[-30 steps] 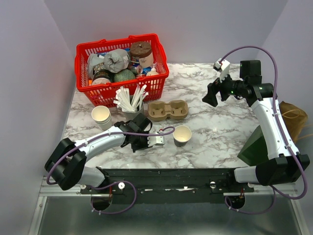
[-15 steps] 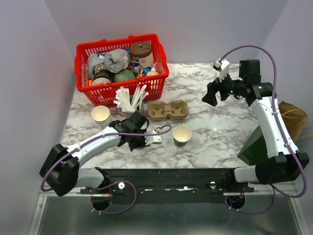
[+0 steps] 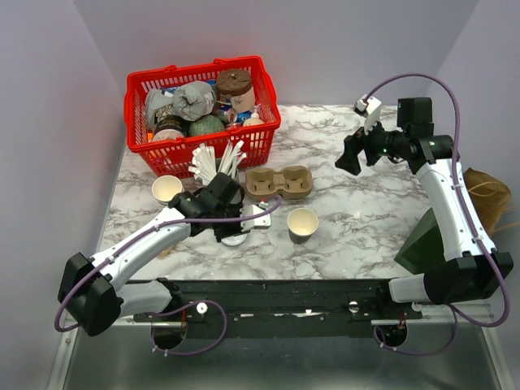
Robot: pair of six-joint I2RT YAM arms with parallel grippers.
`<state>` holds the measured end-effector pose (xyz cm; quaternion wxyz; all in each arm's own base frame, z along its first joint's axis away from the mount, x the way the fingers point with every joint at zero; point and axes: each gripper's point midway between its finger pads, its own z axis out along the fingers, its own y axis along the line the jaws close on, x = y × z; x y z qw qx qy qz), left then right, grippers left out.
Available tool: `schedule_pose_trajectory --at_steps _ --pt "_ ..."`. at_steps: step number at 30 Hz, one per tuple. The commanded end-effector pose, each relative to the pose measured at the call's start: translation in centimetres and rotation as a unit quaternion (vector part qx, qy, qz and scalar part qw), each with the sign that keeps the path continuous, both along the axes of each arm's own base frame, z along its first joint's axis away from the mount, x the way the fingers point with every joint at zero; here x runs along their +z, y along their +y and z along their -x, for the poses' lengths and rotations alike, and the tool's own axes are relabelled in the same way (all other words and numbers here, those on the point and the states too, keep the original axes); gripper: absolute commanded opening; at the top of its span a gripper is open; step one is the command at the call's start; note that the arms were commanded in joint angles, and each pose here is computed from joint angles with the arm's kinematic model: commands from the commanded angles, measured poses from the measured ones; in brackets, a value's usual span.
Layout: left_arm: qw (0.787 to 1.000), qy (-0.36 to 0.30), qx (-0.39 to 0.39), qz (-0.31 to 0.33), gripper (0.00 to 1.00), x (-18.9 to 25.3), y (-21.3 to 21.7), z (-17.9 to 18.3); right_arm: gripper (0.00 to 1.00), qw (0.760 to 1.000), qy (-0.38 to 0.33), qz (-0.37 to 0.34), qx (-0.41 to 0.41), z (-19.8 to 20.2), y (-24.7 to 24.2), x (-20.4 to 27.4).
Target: Pack the takeout coffee
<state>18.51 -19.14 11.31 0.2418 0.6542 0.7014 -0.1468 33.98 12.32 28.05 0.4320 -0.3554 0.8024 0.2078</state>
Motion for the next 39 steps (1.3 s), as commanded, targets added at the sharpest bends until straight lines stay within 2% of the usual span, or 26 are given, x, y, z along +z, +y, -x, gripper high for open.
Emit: schedule_pose_trajectory --at_steps 1,7,8,10,11,14,17,23,39 --pt "0.999 0.02 -0.021 0.041 0.0 2.8 -0.9 1.4 1.0 1.0 0.007 -0.005 0.016 1.0 0.5 0.6" --pt "0.997 0.019 -0.026 0.067 0.02 4.0 -1.6 1.7 1.0 0.999 0.018 -0.01 0.028 1.9 0.8 0.4" --pt "0.998 0.02 -0.023 0.063 0.13 3.3 -1.3 1.9 1.0 0.999 0.02 -0.012 0.028 1.9 0.9 0.4" --pt "0.998 0.015 -0.032 0.055 0.21 2.7 -1.0 1.9 1.0 0.999 0.016 -0.012 0.029 1.9 1.1 0.7" --pt "0.998 0.018 -0.037 0.049 0.29 2.1 -0.8 2.1 1.0 0.999 0.015 -0.011 0.03 1.8 1.1 0.7" --pt "0.998 0.018 -0.06 0.03 0.38 1.0 -0.4 2.2 1.0 1.0 0.008 -0.009 0.028 1.7 0.9 1.1" --pt "0.997 0.021 -0.073 0.008 0.42 -0.1 -0.2 1.7 1.0 0.999 0.01 -0.01 0.029 1.8 1.0 1.1" --pt "0.997 0.037 -0.063 -0.035 0.43 -2.6 0.2 0.7 1.0 0.999 0.02 -0.009 0.033 2.4 1.1 0.8" --pt "0.995 0.048 -0.059 -0.059 0.43 -5.8 0.5 0.4 1.0 0.999 0.027 0.006 0.03 2.0 1.2 0.2"
